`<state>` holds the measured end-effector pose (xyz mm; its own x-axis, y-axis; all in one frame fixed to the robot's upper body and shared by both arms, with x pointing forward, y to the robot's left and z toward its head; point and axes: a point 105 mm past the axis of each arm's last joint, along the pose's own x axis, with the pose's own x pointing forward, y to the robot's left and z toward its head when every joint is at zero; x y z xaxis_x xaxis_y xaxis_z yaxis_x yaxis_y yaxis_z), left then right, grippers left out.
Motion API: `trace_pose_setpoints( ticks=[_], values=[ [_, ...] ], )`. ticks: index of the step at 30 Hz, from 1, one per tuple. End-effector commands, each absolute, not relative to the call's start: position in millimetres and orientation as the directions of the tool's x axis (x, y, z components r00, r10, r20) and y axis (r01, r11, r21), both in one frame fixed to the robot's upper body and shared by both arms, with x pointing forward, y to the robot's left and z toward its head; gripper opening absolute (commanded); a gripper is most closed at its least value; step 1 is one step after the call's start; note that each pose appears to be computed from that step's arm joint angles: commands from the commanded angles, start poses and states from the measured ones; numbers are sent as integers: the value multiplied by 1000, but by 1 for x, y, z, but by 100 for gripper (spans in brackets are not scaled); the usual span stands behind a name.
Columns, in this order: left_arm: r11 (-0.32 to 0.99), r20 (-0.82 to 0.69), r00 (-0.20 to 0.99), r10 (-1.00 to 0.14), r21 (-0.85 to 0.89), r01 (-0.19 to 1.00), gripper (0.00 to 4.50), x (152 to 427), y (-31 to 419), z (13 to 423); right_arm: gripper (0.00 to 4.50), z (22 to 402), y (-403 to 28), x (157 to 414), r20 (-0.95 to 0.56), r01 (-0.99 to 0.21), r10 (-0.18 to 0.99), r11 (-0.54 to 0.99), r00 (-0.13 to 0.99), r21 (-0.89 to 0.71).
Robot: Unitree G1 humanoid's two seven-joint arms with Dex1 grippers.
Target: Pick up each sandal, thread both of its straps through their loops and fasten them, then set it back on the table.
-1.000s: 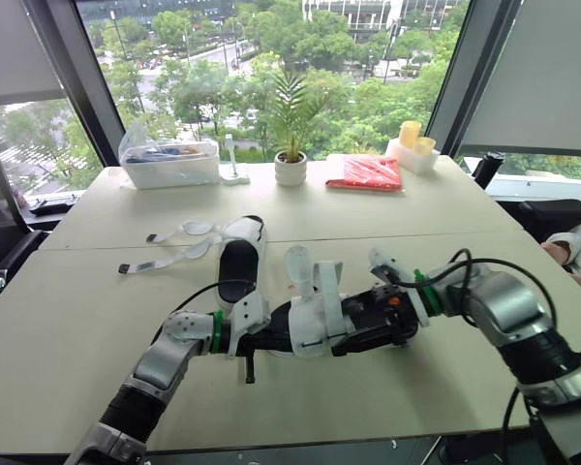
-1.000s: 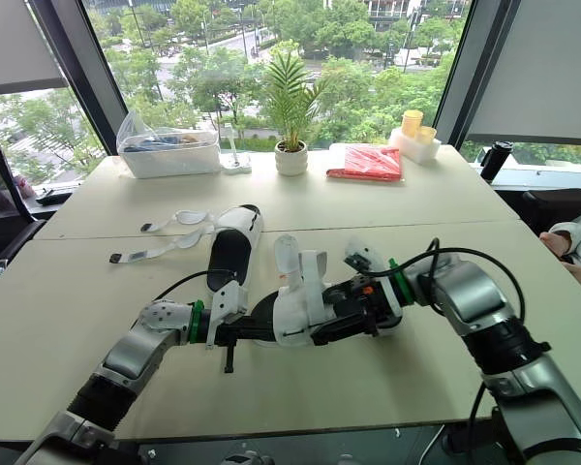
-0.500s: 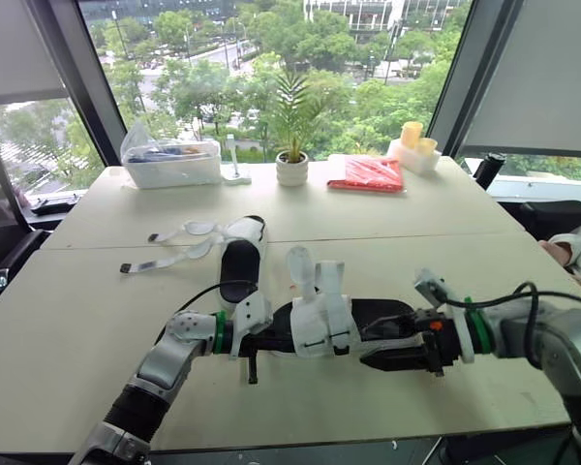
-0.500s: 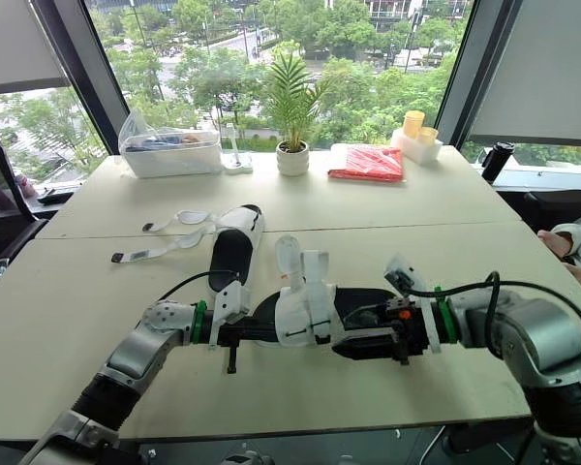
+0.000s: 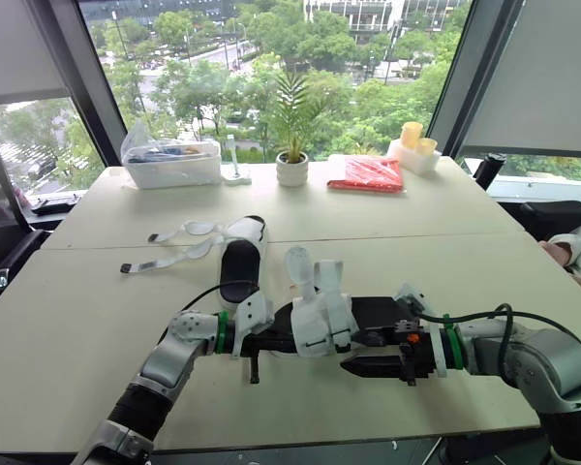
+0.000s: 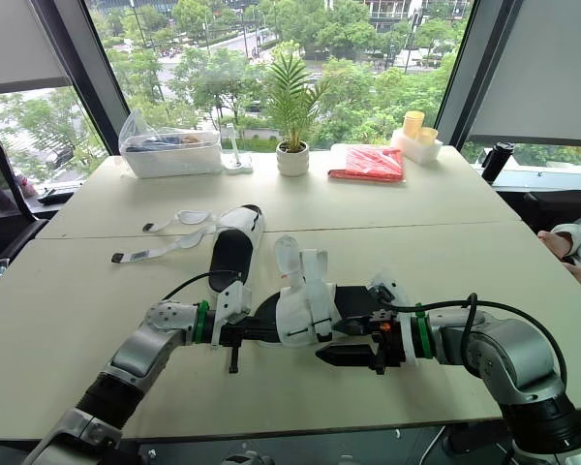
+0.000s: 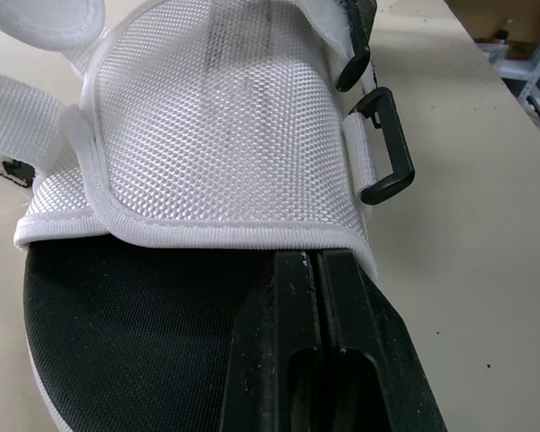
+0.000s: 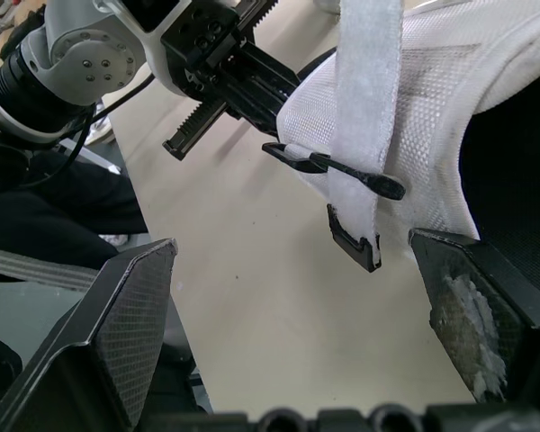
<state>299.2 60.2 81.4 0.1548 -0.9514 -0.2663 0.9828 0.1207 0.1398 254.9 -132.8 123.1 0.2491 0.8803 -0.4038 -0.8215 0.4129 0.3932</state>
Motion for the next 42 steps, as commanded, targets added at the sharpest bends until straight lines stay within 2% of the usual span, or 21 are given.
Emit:
trace_pose_setpoints(
  ticks=[1,3,9,15,23,27,32,36,42],
  values=[
    [89,-302,126,-945,133,987,0,295,55,73,389,129,-120,249,-369,-850,912,333,181,407],
    [87,-305,124,-944,133,987,0,295,56,73,314,129,-118,248,-367,-850,915,323,169,416],
    [84,-310,122,-943,132,988,0,294,57,71,6,123,-117,255,-367,-837,915,330,169,437],
    [83,-309,121,-943,133,988,0,293,57,71,6,110,-121,251,-422,-830,895,341,143,442],
    [74,-312,107,-944,116,991,0,289,53,68,6,64,-139,188,-538,-776,838,282,-86,564],
    [68,-330,103,-939,116,991,0,288,53,65,6,66,-147,175,-563,-791,816,256,-133,557],
    [48,-377,95,-921,134,990,0,288,58,58,6,92,-153,180,-557,-835,823,226,-112,501],
    [7,-439,65,-896,132,991,0,285,63,48,6,155,-144,184,-499,-917,862,125,-89,380],
    [-52,-497,32,-867,154,987,0,286,66,40,6,206,-138,195,-471,-966,880,73,-54,247]
  ],
)
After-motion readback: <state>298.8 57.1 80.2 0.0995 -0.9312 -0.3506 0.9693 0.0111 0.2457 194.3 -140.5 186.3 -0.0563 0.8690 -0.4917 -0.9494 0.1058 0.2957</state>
